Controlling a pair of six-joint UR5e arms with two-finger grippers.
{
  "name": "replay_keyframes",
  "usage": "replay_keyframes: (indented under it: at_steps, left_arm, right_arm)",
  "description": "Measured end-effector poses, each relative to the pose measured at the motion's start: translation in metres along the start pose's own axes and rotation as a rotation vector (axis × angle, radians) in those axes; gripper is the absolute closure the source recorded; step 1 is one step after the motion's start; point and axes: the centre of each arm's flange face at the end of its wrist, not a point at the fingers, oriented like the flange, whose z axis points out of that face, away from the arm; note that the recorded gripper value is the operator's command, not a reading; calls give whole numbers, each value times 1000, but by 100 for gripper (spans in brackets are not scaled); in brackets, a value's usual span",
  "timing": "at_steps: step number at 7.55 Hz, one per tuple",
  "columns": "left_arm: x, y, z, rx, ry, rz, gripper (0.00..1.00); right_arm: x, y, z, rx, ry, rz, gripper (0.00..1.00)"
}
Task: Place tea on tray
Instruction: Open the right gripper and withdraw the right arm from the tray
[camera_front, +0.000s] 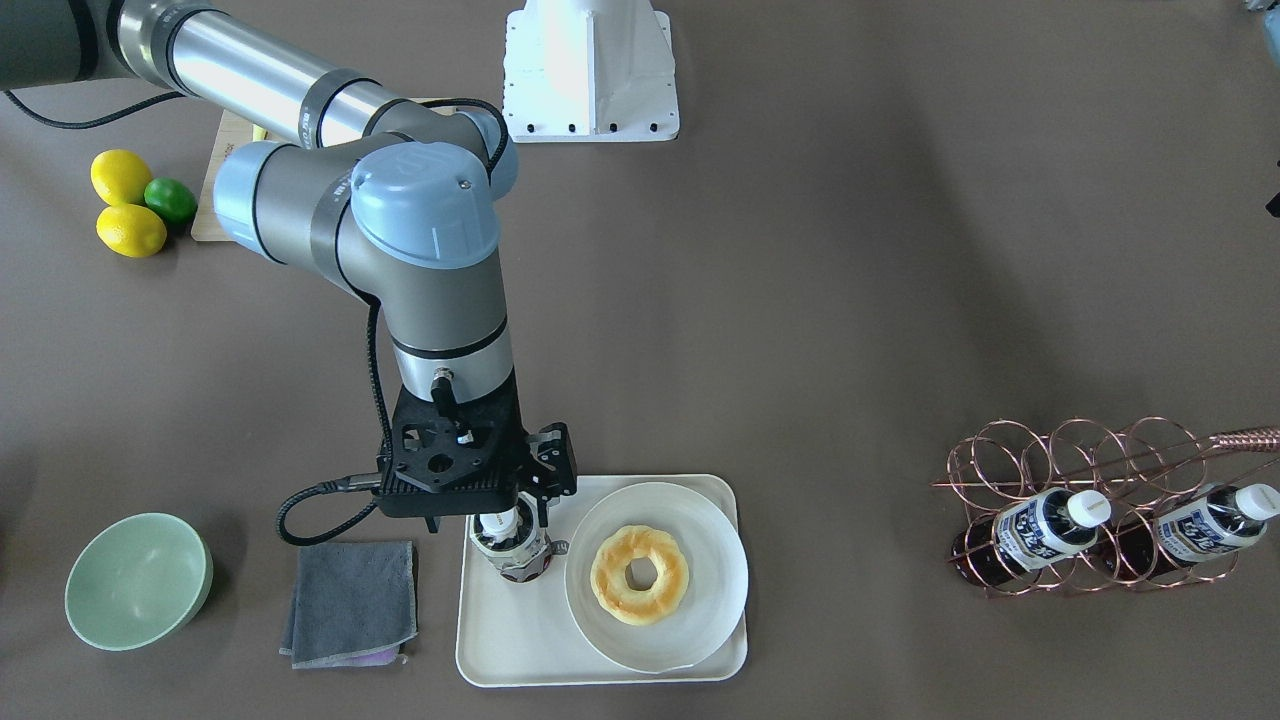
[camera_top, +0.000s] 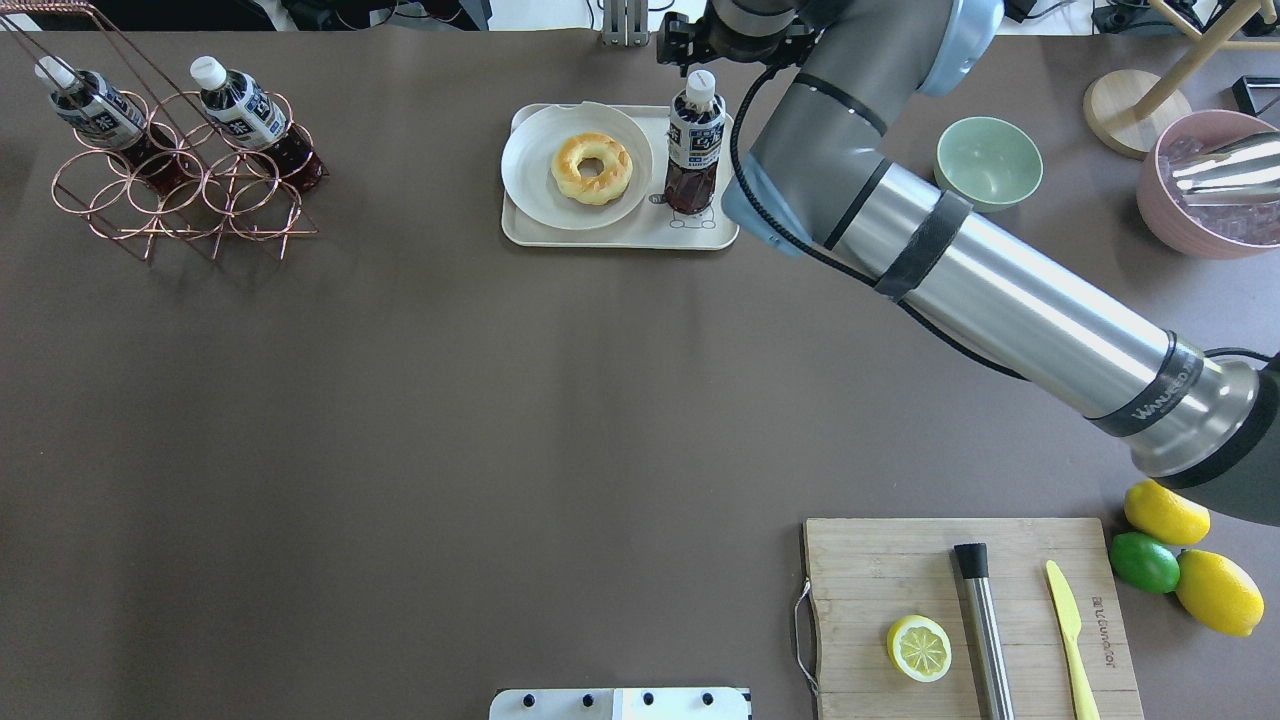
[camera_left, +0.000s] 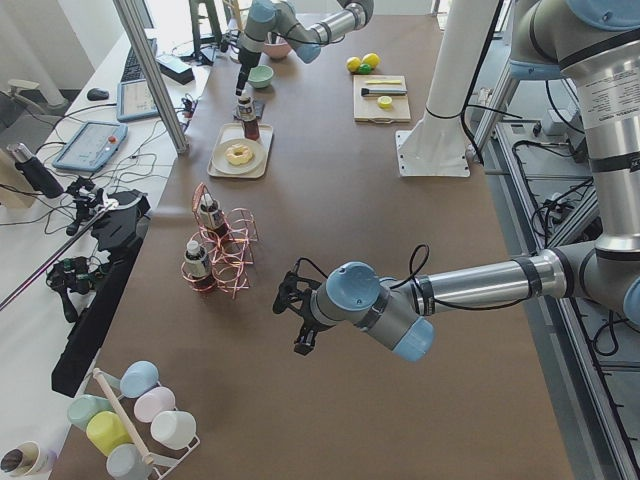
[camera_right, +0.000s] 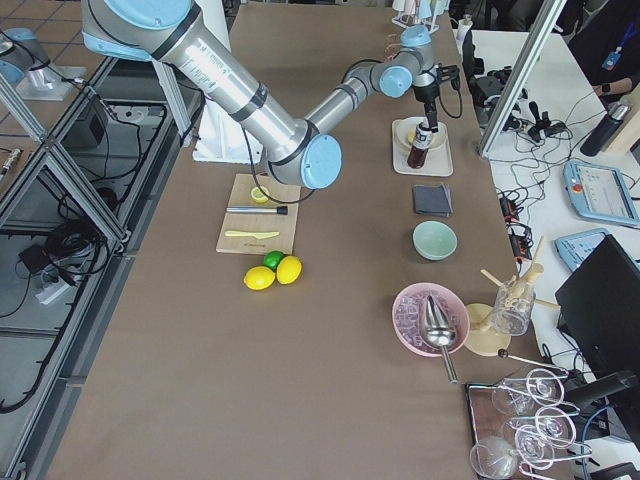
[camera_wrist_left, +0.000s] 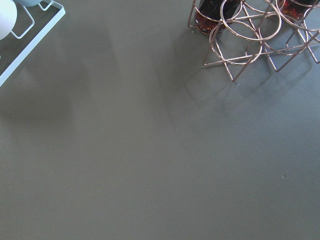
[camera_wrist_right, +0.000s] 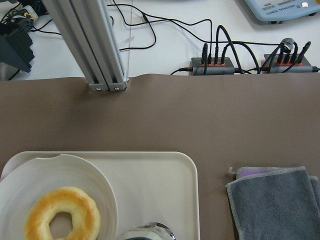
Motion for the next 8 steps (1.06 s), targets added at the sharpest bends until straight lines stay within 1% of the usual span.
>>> replay_keyframes:
  at_steps: [1,2,3,4,5,6,7,8]
  left_arm:
    - [0,0,0,0,1,1,0]
    - [1,-1,-1,2,1,3,0]
    - [2,-2,-1,4,1,5,0]
    - [2,-2,-1,4,2,6,0]
    - [2,-3,-1,5,1,7,0]
    - [2,-3,-1,4,0,7,0]
    - [0,-2,0,1,-1,2,1]
    - [-2,1,2,-6,-4,-6,1]
  right_arm:
    - [39,-21,-8,-52,-19,32,0]
    - [83,-37,-25,-94,-22,46,0]
    - [132,-45,-49,-126,-7,30,0]
    - [187,-42,-75,-147,26,6,0]
    - [252,-30,-96,-174,66,-36,0]
    - [325,-15,-110,-214,87,-62,0]
    - [407,15,-113,-263,114,-99,0]
    - [489,48,-109,-328,144,-173,0]
